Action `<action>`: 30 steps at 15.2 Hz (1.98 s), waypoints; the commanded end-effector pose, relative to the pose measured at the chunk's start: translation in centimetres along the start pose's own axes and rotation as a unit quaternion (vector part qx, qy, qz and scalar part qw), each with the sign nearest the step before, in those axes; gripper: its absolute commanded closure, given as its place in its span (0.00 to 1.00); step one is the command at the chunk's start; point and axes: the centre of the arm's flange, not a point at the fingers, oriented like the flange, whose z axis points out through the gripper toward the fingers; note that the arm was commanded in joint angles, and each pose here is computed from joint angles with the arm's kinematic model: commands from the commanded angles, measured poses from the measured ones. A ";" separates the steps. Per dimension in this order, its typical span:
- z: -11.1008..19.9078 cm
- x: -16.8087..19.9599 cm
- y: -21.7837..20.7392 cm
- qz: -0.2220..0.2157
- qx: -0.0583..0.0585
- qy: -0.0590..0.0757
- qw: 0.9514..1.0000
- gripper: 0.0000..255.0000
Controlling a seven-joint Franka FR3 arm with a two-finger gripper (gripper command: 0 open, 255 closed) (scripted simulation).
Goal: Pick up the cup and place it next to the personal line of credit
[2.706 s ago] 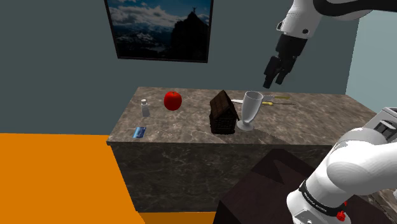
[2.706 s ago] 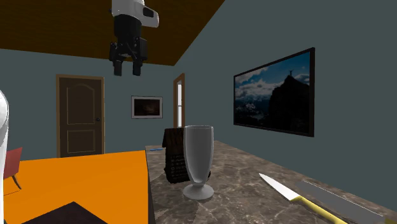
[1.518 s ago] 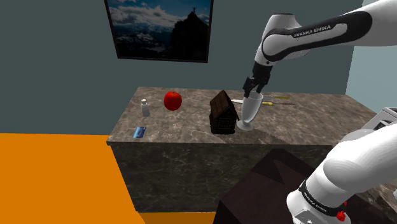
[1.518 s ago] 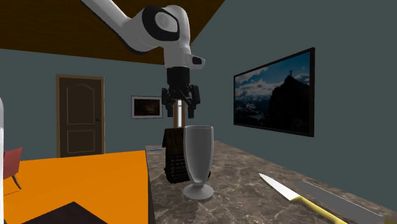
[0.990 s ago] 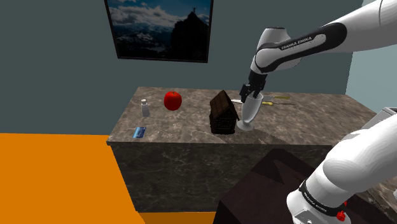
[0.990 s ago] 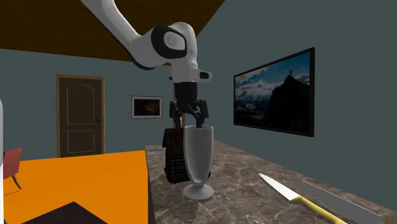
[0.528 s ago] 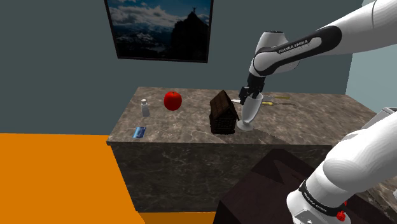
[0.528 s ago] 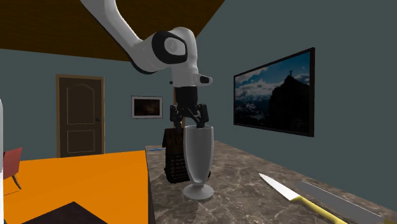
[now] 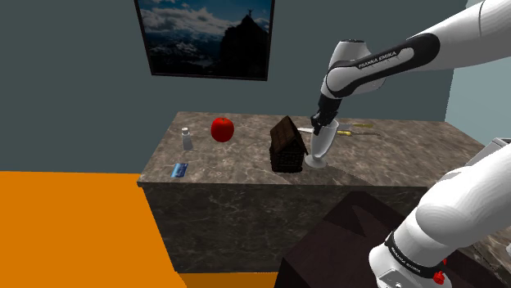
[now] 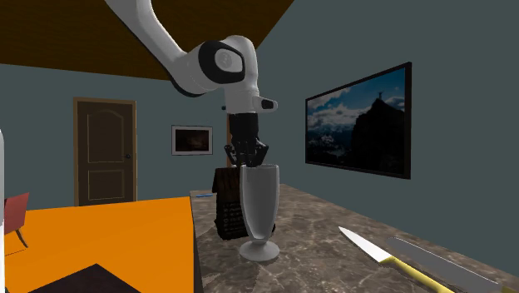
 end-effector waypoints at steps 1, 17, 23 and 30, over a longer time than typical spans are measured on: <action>0.0 0.0 0.0 0.000 0.000 0.000 1.000 1.00; -6.8 0.6 0.1 0.000 0.000 0.000 1.000 1.00; -10.0 0.8 0.1 0.000 0.000 0.000 1.000 1.00; -13.7 1.1 0.1 0.000 0.000 0.000 1.000 1.00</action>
